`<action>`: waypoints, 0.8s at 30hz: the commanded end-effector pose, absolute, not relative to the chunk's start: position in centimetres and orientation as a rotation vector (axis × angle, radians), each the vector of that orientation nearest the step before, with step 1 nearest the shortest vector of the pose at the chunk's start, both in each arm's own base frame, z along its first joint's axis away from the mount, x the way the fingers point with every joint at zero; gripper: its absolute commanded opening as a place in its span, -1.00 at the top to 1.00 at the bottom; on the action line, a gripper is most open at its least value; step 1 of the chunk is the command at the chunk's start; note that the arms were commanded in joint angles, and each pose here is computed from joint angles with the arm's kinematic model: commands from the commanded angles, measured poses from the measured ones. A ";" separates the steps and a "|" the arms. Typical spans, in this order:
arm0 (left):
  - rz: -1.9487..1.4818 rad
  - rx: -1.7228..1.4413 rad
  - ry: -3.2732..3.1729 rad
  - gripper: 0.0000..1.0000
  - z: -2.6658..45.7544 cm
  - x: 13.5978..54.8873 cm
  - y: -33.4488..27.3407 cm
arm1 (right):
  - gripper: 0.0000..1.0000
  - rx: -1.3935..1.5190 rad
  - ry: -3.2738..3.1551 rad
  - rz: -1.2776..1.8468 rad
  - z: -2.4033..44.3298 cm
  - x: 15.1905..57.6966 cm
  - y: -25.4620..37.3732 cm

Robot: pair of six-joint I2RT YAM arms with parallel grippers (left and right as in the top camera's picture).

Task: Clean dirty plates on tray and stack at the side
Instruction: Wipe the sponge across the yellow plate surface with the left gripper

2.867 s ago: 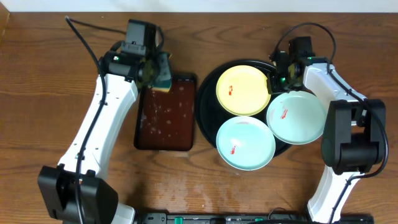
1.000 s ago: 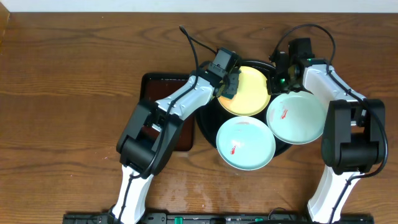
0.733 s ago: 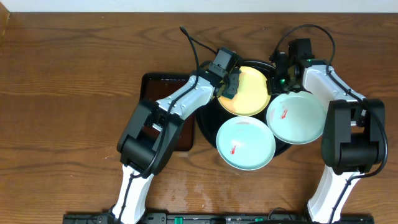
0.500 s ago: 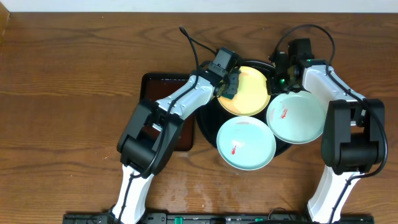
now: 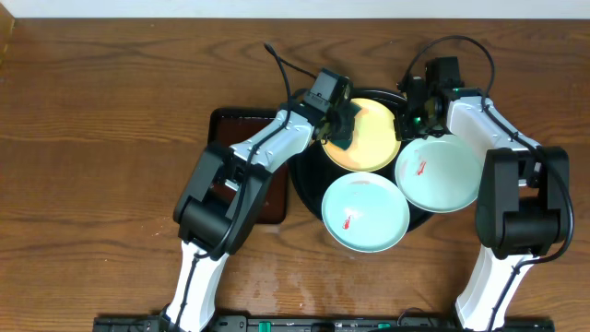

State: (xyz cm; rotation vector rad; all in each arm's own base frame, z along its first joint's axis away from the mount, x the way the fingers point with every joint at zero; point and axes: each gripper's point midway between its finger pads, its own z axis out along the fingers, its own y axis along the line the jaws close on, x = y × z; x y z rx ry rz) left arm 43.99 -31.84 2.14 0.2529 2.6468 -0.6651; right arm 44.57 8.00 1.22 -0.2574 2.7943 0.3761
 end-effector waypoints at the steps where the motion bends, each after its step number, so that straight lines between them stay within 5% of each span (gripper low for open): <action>1: -1.005 0.374 2.807 0.85 -1.5 37.8 -35.3 | 0.98 -0.317 2.818 0.420 0.0 43.7 9.3; 9: -1.377 0.324 2.690 0.85 3.7 39.1 -37.7 | 0.98 -0.317 2.818 0.420 0.0 43.7 9.3; 16: -1.339 0.271 2.516 0.85 10.9 42.8 -34.8 | 0.98 -0.317 2.818 0.420 0.0 43.7 9.3; 24: -0.800 0.046 2.505 0.85 16.7 44.8 -25.6 | 0.91 -0.317 2.818 0.421 0.0 43.7 9.3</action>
